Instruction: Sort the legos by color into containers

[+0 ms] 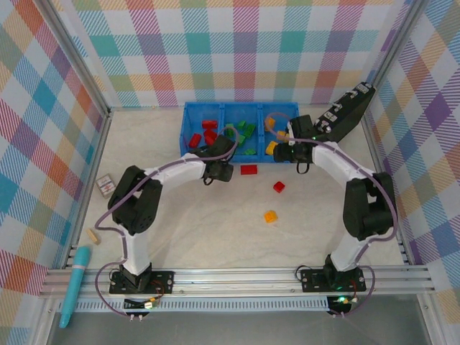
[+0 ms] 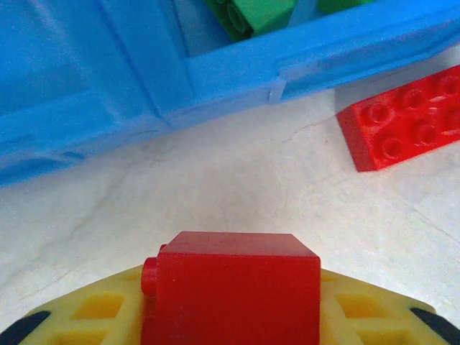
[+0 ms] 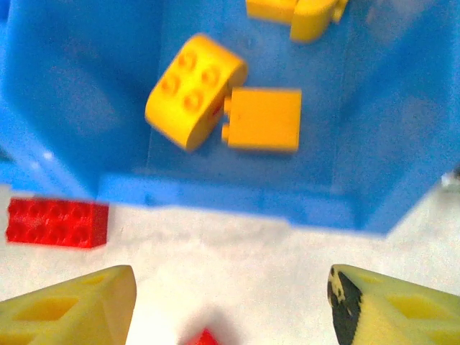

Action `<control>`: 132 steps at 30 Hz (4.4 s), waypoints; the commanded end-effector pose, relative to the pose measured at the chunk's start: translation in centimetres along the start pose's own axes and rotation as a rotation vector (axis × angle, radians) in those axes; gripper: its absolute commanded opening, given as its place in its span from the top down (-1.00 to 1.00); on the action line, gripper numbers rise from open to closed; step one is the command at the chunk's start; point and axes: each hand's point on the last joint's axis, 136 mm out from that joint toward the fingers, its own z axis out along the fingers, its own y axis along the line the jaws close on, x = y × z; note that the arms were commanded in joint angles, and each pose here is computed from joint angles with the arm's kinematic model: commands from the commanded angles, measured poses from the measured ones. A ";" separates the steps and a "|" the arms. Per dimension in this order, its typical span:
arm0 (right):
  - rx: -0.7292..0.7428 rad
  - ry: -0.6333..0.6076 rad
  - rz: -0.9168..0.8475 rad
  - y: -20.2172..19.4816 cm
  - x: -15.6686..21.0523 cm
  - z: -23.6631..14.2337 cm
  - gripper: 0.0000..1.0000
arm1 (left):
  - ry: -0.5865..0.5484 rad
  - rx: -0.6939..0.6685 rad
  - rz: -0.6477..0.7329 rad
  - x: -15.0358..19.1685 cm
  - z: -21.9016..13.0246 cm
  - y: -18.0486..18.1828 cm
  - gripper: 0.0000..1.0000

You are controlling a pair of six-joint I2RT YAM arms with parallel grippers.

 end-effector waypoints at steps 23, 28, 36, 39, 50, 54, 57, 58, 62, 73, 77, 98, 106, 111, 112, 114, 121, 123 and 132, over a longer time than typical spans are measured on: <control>-0.059 0.396 0.073 7.3 19.2 -3.6 -0.41 | -0.347 -0.153 -0.100 -12.5 -6.9 10.8 0.44; -0.023 0.397 0.065 7.0 20.5 -3.8 -0.40 | -0.316 -0.180 -0.104 -12.8 -3.6 11.7 0.46; 0.012 0.403 0.065 6.5 22.2 -3.4 -0.34 | -0.296 -0.135 -0.169 -13.6 0.1 14.1 0.46; 0.018 0.398 0.048 6.4 22.3 -3.0 -0.34 | -0.259 -0.104 -0.153 -13.5 1.3 13.7 0.40; 0.047 0.405 0.002 6.5 21.9 -1.4 -0.30 | -0.248 -0.072 -0.157 -13.5 1.1 13.2 -0.45; 0.055 0.418 -0.014 6.5 22.1 -0.9 -0.27 | -0.282 -0.054 -0.161 -14.4 -0.7 12.9 -0.48; 0.060 0.424 -0.016 6.4 22.3 -0.6 -0.17 | -0.322 -0.030 -0.163 -15.3 -2.8 12.5 -0.48; 0.061 0.425 -0.018 6.4 22.4 -0.5 -0.15 | -0.341 -0.022 -0.163 -15.6 -3.7 12.3 -0.49; 0.056 0.422 -0.027 6.5 22.4 0.0 -0.08 | -0.393 0.014 -0.155 -16.6 -6.3 11.7 -0.50; 0.061 0.402 -0.093 6.6 21.6 0.5 -0.10 | -0.409 0.028 -0.136 -15.8 -9.9 10.9 -0.50; 0.069 0.395 -0.106 6.4 21.4 0.6 -0.15 | -0.421 0.028 -0.128 -15.5 -11.6 10.8 -0.50; 0.091 0.346 -0.169 6.5 19.3 -0.2 -0.19 | -0.501 0.021 -0.089 -14.1 -20.1 10.7 -0.54; 0.093 0.361 -0.169 6.4 19.7 0.0 -0.19 | -0.506 0.027 -0.086 -14.0 -20.5 10.6 -0.55; 0.093 0.373 -0.177 6.4 20.0 0.2 -0.18 | -0.512 0.016 -0.082 -13.9 -21.0 10.8 -0.56; 0.093 0.379 -0.180 6.4 20.1 0.2 -0.17 | -0.516 0.016 -0.081 -14.0 -21.2 10.8 -0.56; 0.092 0.392 -0.183 6.4 20.4 0.4 -0.12 | -0.517 0.015 -0.079 -13.9 -21.3 10.8 -0.57; 0.093 0.429 -0.195 6.2 21.3 0.9 0.10 | -0.528 -0.002 -0.072 -13.7 -22.6 11.1 -0.57; 0.095 0.439 -0.205 6.1 21.5 1.0 0.20 | -0.534 -0.014 -0.070 -13.5 -23.3 11.3 -0.58; 0.060 0.300 -0.223 6.6 14.3 -2.8 0.39 | -0.494 -0.048 -0.043 -9.6 -27.1 12.0 -0.60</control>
